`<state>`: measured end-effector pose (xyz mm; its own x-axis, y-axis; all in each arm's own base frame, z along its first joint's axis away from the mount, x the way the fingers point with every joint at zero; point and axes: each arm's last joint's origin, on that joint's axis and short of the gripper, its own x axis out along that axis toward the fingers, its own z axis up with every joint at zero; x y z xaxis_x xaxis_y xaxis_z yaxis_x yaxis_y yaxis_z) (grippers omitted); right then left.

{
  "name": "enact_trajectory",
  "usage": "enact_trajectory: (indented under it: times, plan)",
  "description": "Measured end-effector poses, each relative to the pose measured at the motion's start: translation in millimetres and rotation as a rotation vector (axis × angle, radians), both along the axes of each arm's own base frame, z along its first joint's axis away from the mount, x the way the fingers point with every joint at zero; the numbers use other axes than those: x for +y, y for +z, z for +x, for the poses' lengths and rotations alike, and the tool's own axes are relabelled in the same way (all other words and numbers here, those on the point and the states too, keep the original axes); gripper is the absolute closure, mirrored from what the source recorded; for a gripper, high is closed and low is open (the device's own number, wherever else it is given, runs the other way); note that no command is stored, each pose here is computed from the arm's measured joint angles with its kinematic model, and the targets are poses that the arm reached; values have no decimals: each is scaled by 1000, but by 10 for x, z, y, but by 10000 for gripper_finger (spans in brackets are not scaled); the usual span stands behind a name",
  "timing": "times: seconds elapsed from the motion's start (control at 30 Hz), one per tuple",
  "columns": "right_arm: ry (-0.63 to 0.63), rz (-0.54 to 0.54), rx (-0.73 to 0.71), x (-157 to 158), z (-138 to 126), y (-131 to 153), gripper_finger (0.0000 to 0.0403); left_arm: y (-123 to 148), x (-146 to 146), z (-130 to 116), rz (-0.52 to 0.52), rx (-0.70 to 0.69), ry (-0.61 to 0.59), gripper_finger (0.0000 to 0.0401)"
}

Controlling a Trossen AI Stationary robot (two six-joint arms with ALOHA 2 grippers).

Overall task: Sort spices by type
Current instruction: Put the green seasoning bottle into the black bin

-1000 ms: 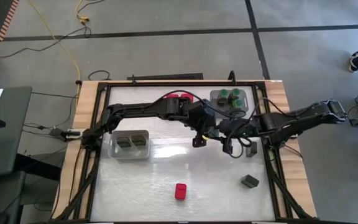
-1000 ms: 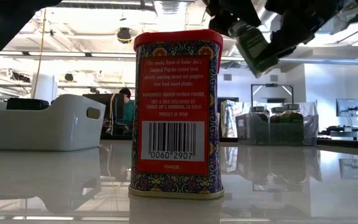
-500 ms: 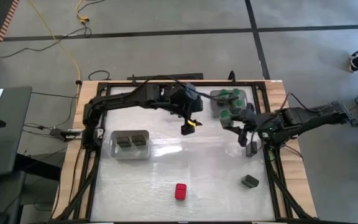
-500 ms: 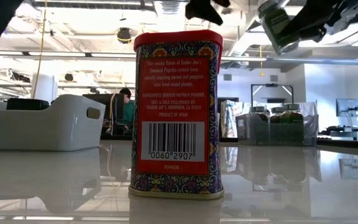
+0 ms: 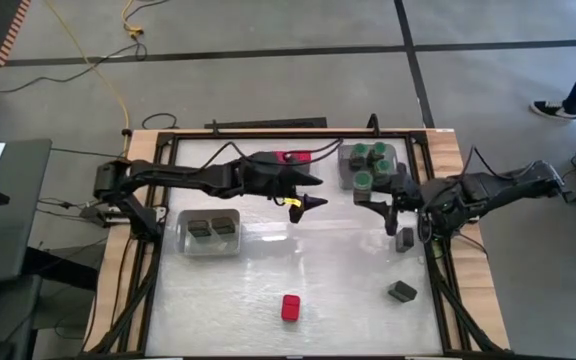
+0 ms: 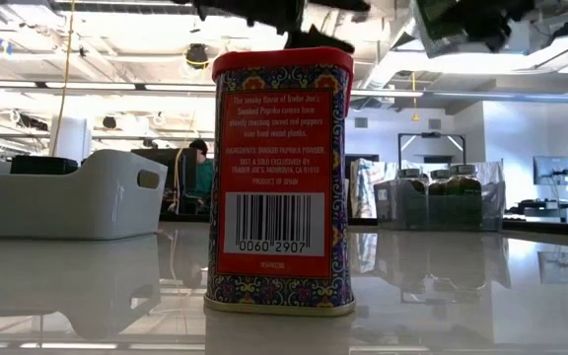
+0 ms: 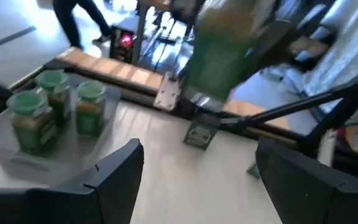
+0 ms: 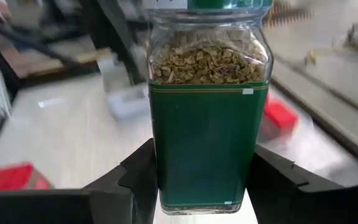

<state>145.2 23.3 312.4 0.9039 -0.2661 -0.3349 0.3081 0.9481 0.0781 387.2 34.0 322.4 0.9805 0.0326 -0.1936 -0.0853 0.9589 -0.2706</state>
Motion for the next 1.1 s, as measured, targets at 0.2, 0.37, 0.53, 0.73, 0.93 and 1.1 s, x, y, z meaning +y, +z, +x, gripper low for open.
enact_trajectory:
  times: [0.2, 0.37, 0.53, 0.73, 0.93, 1.1]
  plan:
    - [45, -60, -137, -15, 191, 133, 187, 118, 13, 9, 71, -86, -5, 106]
    - [83, -57, -120, -40, 338, 99, 187, 233, 2, 15, 108, -206, -46, 106]
    - [135, -91, -145, -76, 475, 210, 187, 285, -1, 12, 127, -255, -47, 106]
    - [173, -81, -134, -120, 659, 281, 187, 282, -23, 16, 126, -255, -56, 106]
    - [215, -79, -101, -131, 846, 297, 187, 282, -70, 19, 139, -257, -80, 109]
    - [226, -104, -98, -125, 912, 342, 187, 277, -124, 23, 153, -252, -94, 141]
